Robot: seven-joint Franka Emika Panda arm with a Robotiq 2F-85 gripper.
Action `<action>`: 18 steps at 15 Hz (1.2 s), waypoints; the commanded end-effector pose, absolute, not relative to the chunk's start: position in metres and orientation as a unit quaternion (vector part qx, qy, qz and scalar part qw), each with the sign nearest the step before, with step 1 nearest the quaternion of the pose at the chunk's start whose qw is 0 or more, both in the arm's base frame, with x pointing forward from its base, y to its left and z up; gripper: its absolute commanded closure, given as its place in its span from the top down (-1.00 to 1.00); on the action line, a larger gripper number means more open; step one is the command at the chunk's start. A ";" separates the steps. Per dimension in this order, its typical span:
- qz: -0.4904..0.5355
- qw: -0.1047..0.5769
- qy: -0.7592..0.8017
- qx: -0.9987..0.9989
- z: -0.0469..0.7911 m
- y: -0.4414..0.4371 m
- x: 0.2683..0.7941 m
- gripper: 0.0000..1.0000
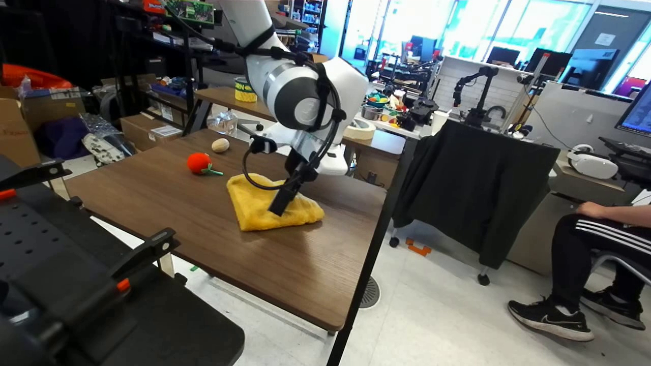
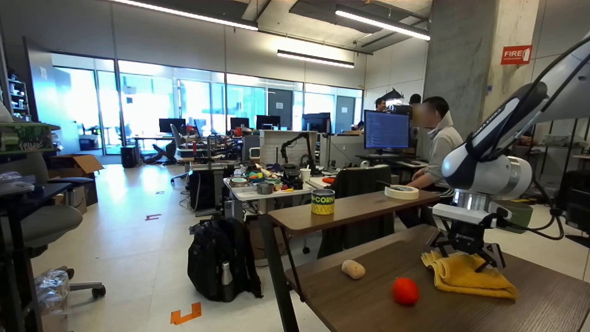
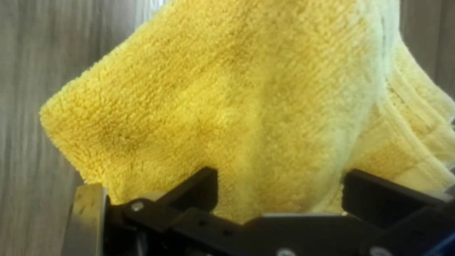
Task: Wipe the table with the yellow towel
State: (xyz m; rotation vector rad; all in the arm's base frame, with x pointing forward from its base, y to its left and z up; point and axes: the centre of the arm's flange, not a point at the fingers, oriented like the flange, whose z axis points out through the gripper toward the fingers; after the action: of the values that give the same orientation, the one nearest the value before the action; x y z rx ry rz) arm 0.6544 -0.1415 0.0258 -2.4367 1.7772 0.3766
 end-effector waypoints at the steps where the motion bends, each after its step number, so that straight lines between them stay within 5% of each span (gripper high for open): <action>1: 0.208 0.025 0.539 -0.816 0.042 -0.076 0.627 1.00; 10: 0.234 0.005 0.523 -0.819 0.036 -0.050 0.630 1.00; 18: 0.029 0.007 0.620 -0.784 0.032 -0.173 0.657 1.00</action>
State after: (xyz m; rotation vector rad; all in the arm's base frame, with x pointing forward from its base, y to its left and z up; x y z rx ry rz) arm 0.6504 -0.1228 0.0350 -2.5326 1.8173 0.2703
